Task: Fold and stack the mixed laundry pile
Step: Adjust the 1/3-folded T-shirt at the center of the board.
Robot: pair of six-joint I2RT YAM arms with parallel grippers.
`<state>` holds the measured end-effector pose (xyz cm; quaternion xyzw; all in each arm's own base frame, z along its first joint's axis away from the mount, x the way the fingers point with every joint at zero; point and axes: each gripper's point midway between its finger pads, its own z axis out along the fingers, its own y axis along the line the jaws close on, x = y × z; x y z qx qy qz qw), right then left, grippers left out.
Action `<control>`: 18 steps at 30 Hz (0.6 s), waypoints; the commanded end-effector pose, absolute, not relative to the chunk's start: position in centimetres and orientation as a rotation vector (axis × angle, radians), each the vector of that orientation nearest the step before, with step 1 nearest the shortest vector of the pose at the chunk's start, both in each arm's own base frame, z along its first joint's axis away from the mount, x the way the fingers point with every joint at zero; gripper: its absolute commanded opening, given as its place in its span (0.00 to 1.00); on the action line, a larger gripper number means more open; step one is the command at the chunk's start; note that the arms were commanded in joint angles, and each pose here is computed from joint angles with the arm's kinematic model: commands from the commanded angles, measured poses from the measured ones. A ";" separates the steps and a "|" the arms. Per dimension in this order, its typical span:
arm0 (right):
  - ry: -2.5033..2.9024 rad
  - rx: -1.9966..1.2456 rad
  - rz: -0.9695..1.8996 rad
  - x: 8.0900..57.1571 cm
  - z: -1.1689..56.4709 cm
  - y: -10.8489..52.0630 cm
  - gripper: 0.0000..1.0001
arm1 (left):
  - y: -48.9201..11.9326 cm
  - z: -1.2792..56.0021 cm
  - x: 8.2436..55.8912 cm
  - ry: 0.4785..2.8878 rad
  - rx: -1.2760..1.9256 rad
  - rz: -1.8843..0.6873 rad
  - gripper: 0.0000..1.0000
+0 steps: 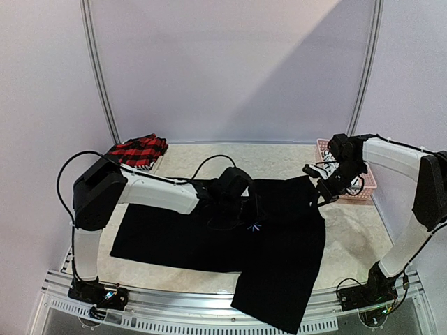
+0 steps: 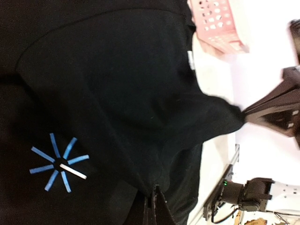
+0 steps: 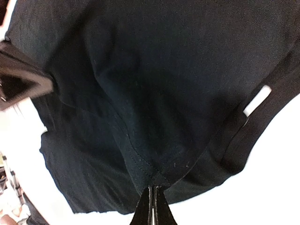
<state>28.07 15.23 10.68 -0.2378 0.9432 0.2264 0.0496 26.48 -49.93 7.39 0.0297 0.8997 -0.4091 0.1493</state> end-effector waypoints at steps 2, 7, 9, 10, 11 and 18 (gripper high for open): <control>2.939 -0.768 0.762 25.3 10.2 14.9 0.00 | -49.2 8.1 25.6 2.613 0.125 -1.198 0.00; 2.960 -0.770 0.820 24.8 9.8 15.3 0.02 | -48.3 6.9 25.1 2.686 0.099 -1.179 0.00; 2.973 -0.769 0.868 24.5 9.7 15.7 0.03 | -47.9 6.5 25.2 2.700 0.091 -1.160 0.00; 2.978 -0.779 0.886 24.3 9.6 15.8 0.03 | -47.6 6.4 25.4 2.702 0.086 -1.150 0.00; 2.988 -0.788 0.905 24.0 9.5 16.1 0.03 | -47.4 6.1 25.5 2.706 0.082 -1.141 0.00; 2.970 -1.048 0.968 21.3 10.9 19.3 0.21 | -46.0 5.4 26.8 2.726 0.103 -1.088 0.00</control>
